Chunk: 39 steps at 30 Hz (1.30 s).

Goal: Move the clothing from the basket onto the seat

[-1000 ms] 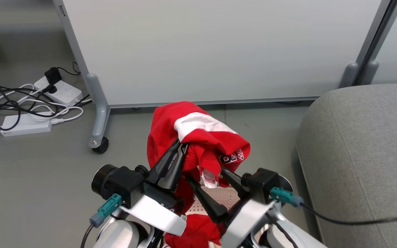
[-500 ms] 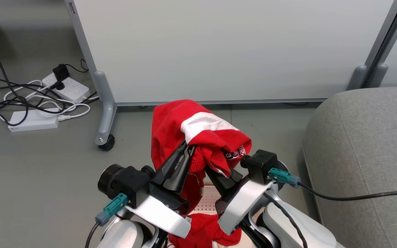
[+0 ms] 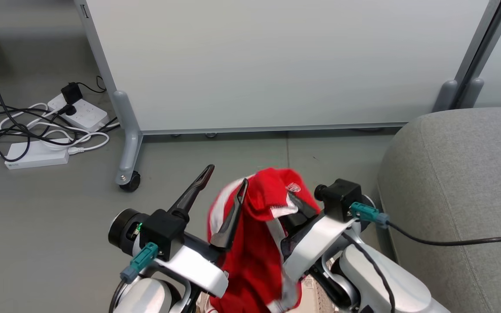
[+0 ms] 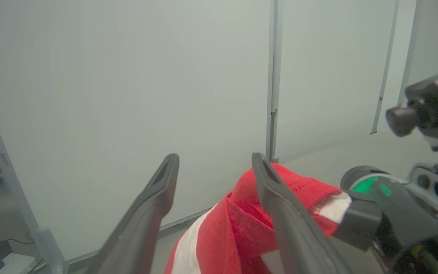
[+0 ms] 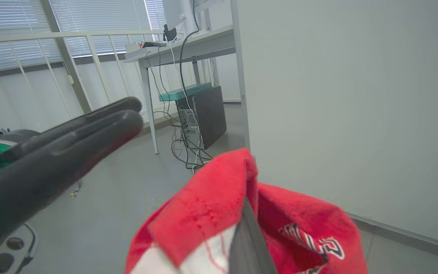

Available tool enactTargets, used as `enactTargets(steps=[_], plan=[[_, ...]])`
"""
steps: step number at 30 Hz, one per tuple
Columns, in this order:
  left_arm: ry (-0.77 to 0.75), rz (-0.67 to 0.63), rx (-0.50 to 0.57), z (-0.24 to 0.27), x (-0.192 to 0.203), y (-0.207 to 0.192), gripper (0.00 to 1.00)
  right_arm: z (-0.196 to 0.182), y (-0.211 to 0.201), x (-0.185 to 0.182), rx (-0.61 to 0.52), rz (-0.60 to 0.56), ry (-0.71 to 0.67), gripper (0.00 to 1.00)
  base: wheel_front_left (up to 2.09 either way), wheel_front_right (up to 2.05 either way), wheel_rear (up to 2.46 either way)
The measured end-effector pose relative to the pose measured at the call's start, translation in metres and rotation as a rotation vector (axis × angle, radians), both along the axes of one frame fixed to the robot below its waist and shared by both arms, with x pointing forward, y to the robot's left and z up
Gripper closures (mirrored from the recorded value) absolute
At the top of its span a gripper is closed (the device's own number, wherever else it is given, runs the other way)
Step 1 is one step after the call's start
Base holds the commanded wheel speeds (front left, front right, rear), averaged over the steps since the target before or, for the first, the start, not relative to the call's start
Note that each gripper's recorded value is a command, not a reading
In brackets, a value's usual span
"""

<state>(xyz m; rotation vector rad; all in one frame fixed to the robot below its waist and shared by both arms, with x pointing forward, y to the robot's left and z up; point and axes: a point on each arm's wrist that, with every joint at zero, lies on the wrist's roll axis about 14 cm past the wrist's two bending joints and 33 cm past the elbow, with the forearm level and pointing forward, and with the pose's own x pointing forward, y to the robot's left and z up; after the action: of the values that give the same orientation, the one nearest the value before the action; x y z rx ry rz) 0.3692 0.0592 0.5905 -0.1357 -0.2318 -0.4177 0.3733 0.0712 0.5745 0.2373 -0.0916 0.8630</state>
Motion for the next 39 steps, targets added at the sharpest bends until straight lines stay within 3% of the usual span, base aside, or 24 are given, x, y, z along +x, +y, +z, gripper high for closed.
enactTargets(steps=[7, 16, 26, 39], plan=[[0.015, -0.054, 0.112, -0.015, -0.005, -0.010, 0.00, -0.002, -0.024, 0.018, -0.004, -0.091, 0.001, 1.00, 0.00, 0.00, 0.00], [0.105, -0.276, 0.250, -0.057, -0.033, -0.053, 0.00, -0.014, -0.084, 0.039, -0.019, -0.284, 0.019, 1.00, 0.00, 0.00, 0.00], [0.135, -0.455, 0.263, -0.069, -0.042, -0.097, 0.00, -0.031, -0.167, 0.039, -0.026, -0.525, 0.056, 1.00, 0.00, 0.00, 0.00], [0.169, -0.698, 0.233, -0.079, -0.060, -0.157, 0.00, -0.035, -0.272, 0.010, -0.016, -0.830, 0.076, 1.00, 0.00, 0.00, 0.00]])
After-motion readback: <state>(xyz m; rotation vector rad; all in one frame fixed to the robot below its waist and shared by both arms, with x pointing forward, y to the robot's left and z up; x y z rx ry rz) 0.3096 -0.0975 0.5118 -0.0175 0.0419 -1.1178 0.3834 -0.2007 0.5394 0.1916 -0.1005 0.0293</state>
